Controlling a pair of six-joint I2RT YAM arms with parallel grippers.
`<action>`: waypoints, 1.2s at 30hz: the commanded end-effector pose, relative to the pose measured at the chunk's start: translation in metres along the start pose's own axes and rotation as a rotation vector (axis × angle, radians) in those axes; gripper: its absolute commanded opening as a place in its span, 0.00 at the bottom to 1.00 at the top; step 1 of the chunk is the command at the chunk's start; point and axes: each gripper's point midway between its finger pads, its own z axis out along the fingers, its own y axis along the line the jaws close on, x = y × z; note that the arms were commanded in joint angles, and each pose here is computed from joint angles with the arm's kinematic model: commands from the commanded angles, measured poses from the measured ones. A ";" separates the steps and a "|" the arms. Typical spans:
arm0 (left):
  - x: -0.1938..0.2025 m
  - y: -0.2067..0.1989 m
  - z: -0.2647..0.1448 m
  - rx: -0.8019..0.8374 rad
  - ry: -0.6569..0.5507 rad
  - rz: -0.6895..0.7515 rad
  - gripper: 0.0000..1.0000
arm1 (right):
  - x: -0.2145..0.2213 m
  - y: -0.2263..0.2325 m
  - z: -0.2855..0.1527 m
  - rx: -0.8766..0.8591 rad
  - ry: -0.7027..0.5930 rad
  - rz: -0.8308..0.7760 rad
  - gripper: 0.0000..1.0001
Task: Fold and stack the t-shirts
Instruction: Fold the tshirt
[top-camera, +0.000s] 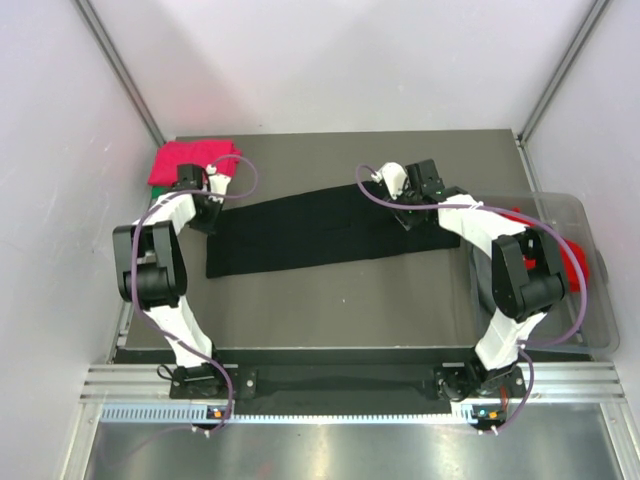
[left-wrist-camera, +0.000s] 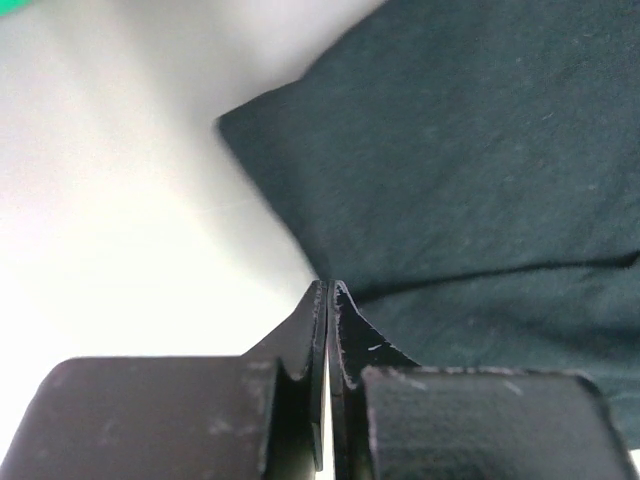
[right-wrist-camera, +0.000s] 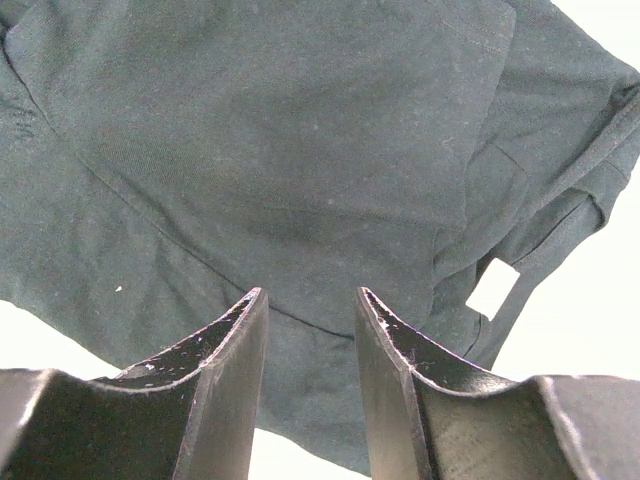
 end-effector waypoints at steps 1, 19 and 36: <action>-0.028 0.020 -0.030 -0.087 -0.144 -0.034 0.00 | -0.004 -0.011 0.000 0.028 -0.029 0.011 0.40; 0.002 -0.003 -0.010 0.084 0.018 -0.137 0.43 | 0.001 -0.011 0.001 0.027 -0.023 0.017 0.40; 0.003 -0.004 -0.010 0.097 0.035 -0.154 0.00 | 0.001 -0.010 0.001 0.024 -0.019 0.018 0.40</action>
